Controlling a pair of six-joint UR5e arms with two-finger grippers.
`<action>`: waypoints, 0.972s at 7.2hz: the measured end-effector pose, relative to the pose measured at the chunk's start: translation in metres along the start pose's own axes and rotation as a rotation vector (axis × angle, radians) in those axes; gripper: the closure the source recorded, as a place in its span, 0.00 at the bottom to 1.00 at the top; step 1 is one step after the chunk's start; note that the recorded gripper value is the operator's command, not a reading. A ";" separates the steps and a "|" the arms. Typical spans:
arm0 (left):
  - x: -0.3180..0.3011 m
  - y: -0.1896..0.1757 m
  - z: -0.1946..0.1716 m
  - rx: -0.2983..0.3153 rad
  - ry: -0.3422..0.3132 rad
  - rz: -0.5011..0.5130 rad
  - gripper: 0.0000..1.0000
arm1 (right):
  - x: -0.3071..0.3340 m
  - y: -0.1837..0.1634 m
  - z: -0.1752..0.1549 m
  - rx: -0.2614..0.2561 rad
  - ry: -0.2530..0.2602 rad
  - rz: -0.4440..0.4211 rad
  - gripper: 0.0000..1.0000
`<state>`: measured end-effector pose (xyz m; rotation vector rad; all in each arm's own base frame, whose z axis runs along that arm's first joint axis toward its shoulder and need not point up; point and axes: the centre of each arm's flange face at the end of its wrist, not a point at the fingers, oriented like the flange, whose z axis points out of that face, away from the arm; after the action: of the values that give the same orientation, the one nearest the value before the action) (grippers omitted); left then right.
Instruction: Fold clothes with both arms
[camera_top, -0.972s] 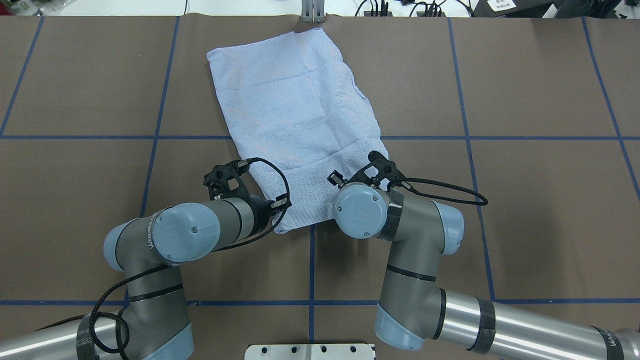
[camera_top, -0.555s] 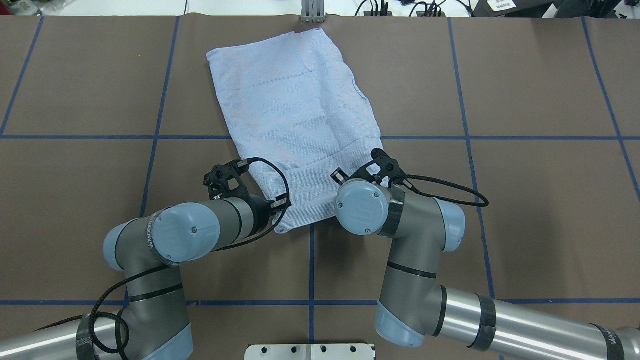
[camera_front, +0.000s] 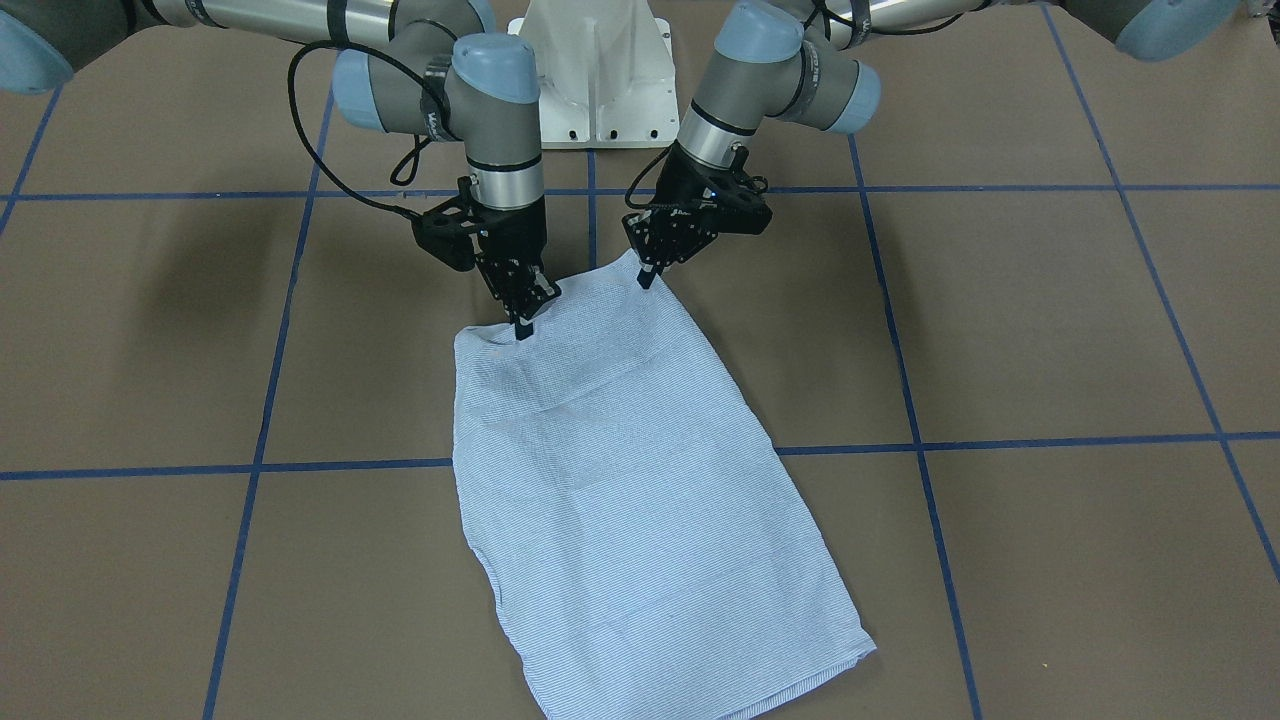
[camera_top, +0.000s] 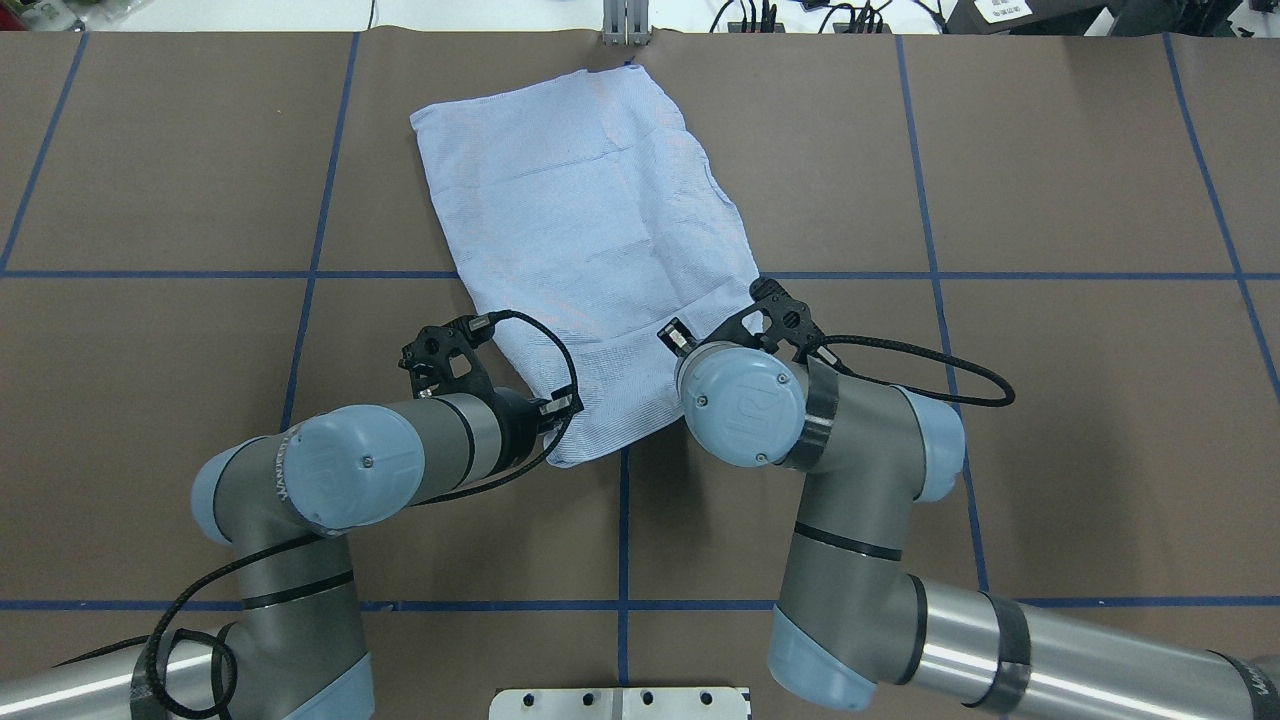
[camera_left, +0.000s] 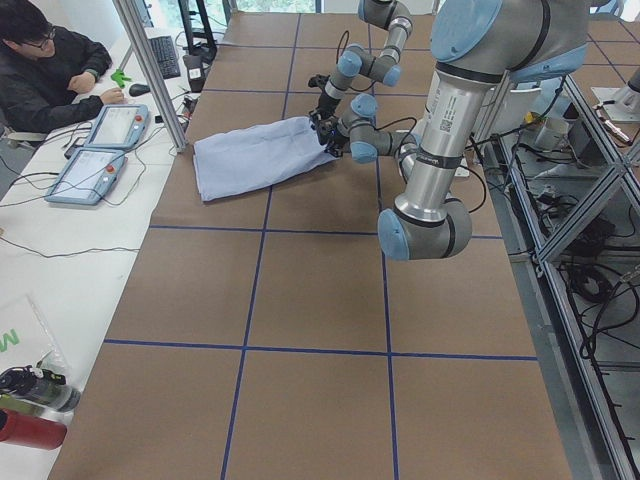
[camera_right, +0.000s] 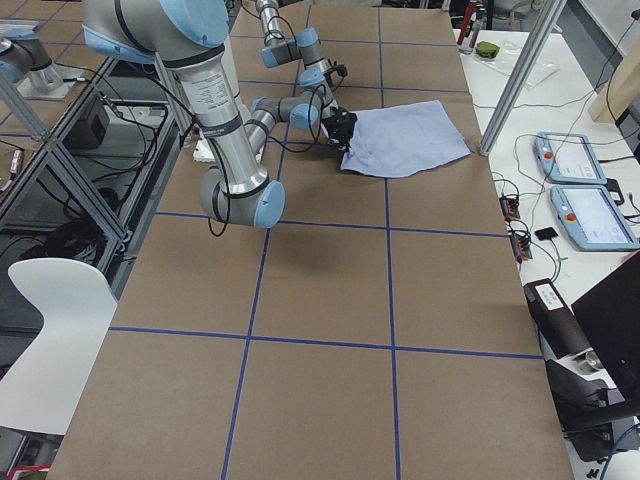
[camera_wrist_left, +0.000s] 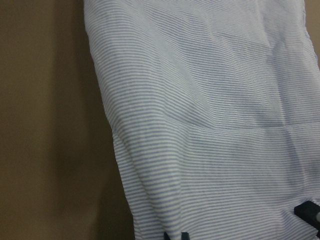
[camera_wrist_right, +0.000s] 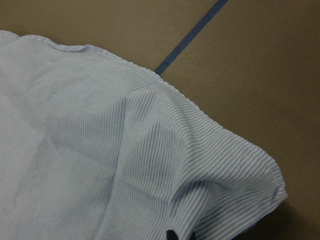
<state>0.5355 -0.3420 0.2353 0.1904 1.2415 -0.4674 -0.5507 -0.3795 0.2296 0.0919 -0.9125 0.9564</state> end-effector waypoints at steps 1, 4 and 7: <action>0.006 0.001 -0.030 -0.024 0.043 -0.005 1.00 | 0.012 0.000 -0.044 -0.028 -0.010 -0.004 1.00; 0.016 0.007 -0.142 -0.121 0.151 -0.013 1.00 | 0.062 0.013 -0.200 -0.121 0.018 0.004 1.00; 0.028 0.009 -0.163 -0.154 0.088 -0.001 1.00 | 0.064 0.007 -0.214 -0.079 0.043 -0.013 1.00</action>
<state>0.4055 -0.2773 0.1549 0.0801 1.3583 -0.3656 -0.4048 -0.2378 0.1367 0.0102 -0.9078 0.9065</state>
